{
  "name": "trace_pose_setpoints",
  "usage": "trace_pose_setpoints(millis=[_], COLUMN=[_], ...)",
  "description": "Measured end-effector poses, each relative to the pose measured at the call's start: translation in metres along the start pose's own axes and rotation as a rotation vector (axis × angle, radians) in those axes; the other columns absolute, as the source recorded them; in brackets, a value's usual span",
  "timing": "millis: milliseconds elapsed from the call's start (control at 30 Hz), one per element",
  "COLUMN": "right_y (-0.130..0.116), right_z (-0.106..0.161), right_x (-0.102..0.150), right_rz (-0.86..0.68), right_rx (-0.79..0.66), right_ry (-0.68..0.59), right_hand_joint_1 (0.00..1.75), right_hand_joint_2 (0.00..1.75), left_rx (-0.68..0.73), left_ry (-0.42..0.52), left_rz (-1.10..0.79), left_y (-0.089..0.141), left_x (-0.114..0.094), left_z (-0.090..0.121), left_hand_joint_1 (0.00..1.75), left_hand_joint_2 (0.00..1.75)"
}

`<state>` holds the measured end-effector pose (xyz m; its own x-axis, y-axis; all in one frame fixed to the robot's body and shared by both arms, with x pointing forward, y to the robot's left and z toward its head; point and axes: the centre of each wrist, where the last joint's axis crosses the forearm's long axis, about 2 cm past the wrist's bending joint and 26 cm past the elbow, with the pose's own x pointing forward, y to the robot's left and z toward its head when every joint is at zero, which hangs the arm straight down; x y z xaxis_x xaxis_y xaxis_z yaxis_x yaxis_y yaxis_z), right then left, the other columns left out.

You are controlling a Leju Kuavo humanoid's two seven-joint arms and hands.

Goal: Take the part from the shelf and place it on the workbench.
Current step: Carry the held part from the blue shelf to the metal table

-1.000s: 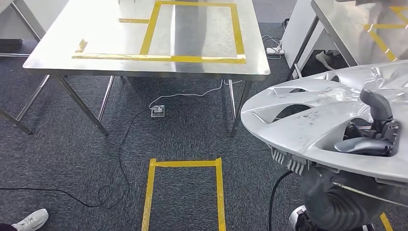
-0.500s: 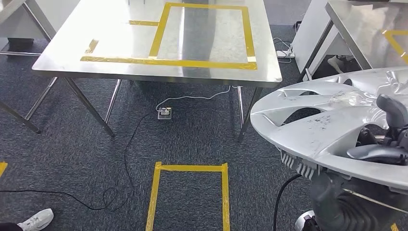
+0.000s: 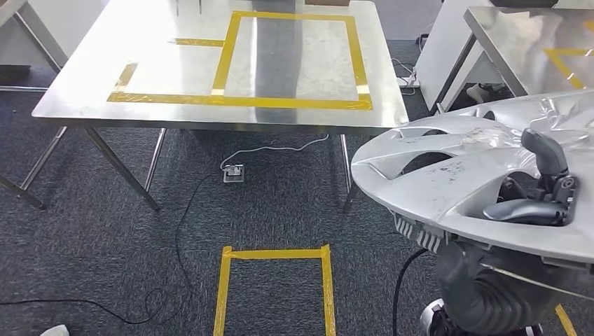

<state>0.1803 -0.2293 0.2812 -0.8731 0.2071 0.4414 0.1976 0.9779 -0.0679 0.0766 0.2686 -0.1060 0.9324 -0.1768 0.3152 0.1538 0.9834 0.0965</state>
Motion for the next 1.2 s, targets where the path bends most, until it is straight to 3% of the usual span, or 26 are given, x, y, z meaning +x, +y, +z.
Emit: trace_pose_setpoints(millis=[1200], right_y=[0.0004], right_z=[-0.0002], right_x=[-0.0007], right_rz=[0.003], right_rx=[0.008], right_ry=[0.0], right_hand_joint_1=[1.75], right_hand_joint_2=[1.75], left_rx=[-0.008], left_ry=[0.001], left_rz=[0.001], left_y=[-0.0032], left_x=[0.0003], left_z=[0.0003], left_hand_joint_1=[0.0], left_hand_joint_2=[1.75])
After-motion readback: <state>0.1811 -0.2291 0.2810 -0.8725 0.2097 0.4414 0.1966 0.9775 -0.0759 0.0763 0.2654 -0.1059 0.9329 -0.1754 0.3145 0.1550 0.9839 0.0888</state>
